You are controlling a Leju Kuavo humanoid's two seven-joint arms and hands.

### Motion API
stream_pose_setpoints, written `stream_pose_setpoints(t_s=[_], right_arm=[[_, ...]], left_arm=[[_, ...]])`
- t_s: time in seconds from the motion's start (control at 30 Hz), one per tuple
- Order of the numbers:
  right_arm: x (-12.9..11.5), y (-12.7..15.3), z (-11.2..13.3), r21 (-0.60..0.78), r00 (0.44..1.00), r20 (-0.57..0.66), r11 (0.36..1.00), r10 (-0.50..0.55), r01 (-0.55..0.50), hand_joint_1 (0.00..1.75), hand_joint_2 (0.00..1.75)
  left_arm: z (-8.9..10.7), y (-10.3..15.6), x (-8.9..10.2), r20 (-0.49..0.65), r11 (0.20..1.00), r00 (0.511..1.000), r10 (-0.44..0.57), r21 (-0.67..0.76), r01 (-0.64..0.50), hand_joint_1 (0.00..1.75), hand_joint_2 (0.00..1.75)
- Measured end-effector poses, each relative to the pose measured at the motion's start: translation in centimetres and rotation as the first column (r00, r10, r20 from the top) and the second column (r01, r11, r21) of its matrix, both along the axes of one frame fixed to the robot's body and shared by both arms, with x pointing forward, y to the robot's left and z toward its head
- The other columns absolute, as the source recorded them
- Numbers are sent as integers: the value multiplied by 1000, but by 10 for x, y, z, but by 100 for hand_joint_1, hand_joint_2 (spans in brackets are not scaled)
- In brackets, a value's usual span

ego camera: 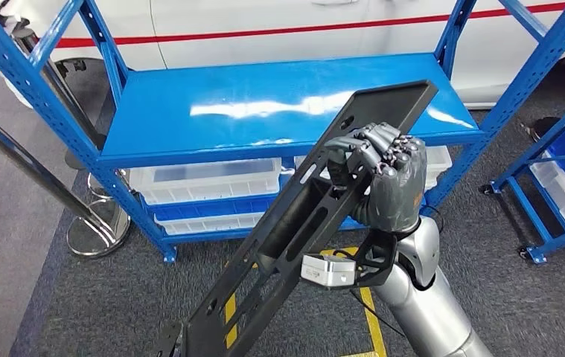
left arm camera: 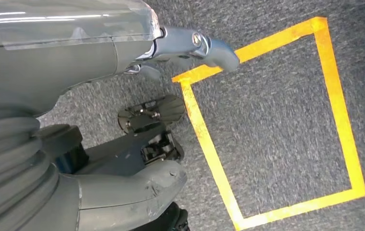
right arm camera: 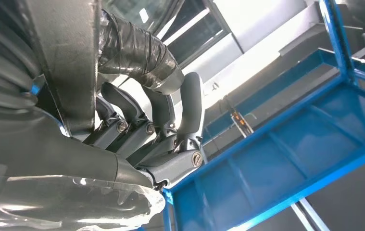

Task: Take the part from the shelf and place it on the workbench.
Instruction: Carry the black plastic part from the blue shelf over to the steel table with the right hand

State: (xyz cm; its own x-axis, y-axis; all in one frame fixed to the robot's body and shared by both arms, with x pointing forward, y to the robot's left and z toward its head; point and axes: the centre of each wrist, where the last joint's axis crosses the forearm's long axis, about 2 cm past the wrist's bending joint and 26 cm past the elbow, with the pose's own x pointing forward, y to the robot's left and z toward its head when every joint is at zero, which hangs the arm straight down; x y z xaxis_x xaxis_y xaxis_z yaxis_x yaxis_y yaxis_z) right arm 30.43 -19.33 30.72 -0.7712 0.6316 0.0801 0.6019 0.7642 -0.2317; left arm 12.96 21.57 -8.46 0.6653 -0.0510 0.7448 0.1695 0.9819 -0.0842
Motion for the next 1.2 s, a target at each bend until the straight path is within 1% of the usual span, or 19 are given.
stream_pose_setpoints(t_s=[0.33,0.53,1.2], right_arm=[[2,1,-3,0,1000,-11,1000,9,-9,175,175],[2,2,-3,-3,1000,-9,1000,12,-12,175,175],[5,2,-6,-12,1000,-14,1000,12,-12,175,175]], left_arm=[[0,0,0,-3,1000,1000,7,-3,-7,0,175],[1,3,6,12,1000,1000,6,1,-6,0,175],[1,2,3,8,1000,1000,5,-3,-5,0,175]])
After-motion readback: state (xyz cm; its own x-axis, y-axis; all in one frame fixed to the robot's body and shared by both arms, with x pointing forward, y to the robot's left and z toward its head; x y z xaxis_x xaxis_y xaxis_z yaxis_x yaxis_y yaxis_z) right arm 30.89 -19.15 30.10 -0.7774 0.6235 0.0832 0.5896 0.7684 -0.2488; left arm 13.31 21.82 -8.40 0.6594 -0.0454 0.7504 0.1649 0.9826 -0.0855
